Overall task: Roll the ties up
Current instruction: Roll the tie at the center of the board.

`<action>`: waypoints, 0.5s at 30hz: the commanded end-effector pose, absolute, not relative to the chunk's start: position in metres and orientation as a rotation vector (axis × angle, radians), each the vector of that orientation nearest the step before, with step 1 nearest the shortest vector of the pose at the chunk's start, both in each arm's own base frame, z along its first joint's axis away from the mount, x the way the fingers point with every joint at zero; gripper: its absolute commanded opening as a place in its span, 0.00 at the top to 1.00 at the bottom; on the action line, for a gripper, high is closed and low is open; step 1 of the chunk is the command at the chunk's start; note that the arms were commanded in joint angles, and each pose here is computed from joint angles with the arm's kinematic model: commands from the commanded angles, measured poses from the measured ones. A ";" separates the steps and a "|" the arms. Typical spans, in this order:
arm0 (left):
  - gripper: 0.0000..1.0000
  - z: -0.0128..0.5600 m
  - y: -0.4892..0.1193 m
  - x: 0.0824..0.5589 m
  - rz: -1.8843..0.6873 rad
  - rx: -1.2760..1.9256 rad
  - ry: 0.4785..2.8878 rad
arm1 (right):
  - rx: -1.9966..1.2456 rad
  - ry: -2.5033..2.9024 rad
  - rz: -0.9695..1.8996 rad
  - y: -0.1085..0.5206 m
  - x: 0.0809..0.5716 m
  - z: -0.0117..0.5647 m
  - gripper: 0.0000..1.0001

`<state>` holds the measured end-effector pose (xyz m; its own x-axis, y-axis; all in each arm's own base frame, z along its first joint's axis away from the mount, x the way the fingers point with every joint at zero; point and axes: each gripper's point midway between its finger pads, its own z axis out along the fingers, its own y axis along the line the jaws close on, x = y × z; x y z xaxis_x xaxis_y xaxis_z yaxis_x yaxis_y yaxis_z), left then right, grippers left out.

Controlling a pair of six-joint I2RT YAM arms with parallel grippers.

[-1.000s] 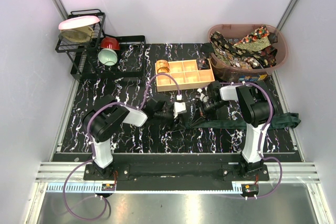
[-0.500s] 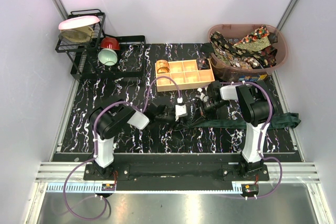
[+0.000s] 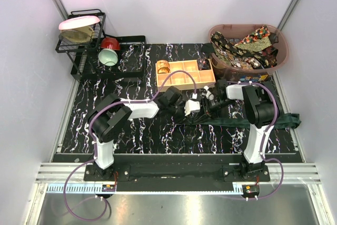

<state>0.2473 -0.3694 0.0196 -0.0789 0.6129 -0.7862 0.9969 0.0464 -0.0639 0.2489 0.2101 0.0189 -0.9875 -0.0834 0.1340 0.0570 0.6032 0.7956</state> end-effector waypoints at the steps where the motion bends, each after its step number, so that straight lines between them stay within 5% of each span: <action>1: 0.76 -0.020 -0.319 0.232 -0.616 1.792 2.036 | 0.027 -2.716 -1.360 0.198 0.252 0.036 0.66; 15: 0.71 -0.011 -0.316 0.226 -0.512 1.964 2.138 | -0.007 -2.676 -1.659 0.228 0.277 0.046 0.57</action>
<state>0.2488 -0.3573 0.0191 -0.0616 0.8322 -0.5511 0.9981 0.0462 -0.0418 0.2638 0.2107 0.0272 -0.9957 0.0070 0.0919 0.0816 0.5291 0.8446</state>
